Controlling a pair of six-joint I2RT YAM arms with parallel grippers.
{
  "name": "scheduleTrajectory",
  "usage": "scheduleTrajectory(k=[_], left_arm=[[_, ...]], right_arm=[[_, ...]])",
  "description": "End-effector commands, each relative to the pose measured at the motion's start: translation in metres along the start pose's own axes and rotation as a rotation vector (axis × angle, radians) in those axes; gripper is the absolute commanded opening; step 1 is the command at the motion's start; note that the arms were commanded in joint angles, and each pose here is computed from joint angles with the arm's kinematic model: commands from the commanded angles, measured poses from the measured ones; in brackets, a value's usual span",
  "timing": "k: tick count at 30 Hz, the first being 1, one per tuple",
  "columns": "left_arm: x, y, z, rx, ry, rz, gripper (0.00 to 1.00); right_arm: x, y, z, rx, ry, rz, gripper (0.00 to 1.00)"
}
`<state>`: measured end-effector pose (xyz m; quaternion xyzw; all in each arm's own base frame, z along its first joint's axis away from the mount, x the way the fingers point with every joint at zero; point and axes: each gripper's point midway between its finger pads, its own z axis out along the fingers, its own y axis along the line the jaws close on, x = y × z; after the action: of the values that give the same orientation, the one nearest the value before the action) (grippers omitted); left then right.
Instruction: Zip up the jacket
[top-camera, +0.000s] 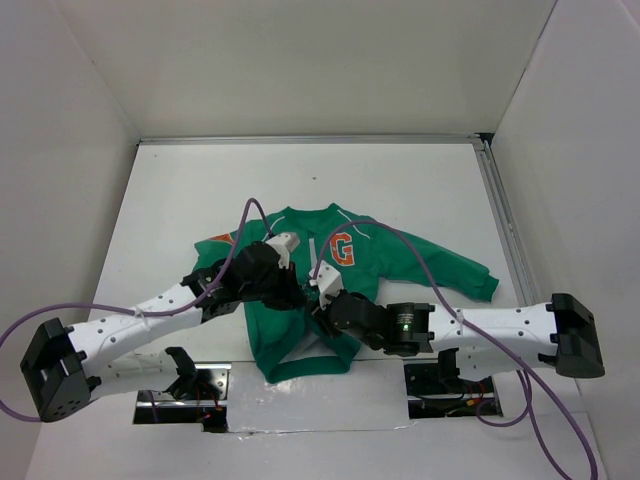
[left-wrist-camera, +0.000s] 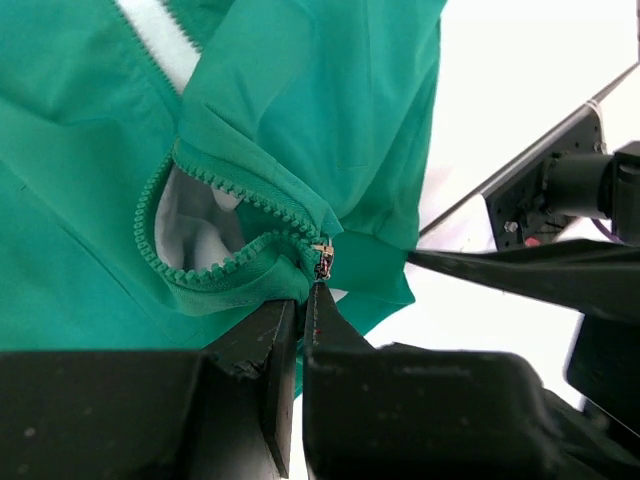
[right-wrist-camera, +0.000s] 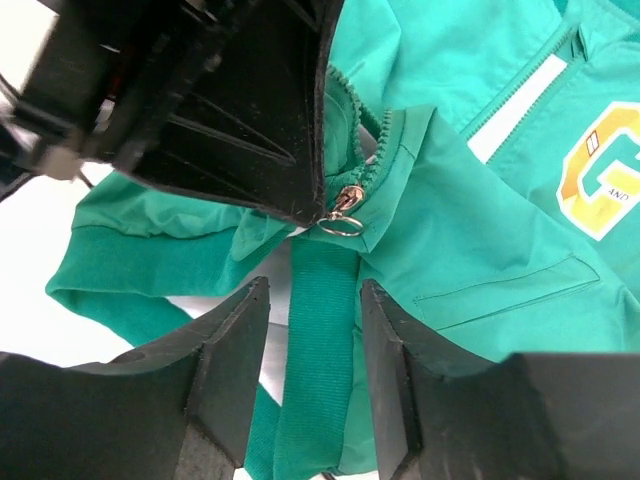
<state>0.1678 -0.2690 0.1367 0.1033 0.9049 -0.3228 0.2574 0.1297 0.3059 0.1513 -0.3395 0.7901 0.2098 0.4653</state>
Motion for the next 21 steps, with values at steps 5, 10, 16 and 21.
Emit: scheduleTrajectory(k=[5,10,16,21], left_arm=[[-0.019,-0.03,-0.014,0.152,-0.086,0.1,0.0],[-0.017,-0.036,-0.018,0.192,-0.083,0.127,0.0],[-0.017,-0.035,-0.018,0.187,-0.083,0.127,0.0],[-0.016,-0.031,-0.016,0.167,-0.077,0.118,0.0]], right_arm=[[-0.006,-0.002,0.012,0.048,-0.042,-0.003,0.54],[-0.021,-0.001,0.014,0.049,-0.082,-0.011,0.57],[-0.027,-0.01,0.013,0.106,-0.077,-0.023,0.58],[-0.029,-0.016,0.008,0.135,-0.066,-0.039,0.54]])
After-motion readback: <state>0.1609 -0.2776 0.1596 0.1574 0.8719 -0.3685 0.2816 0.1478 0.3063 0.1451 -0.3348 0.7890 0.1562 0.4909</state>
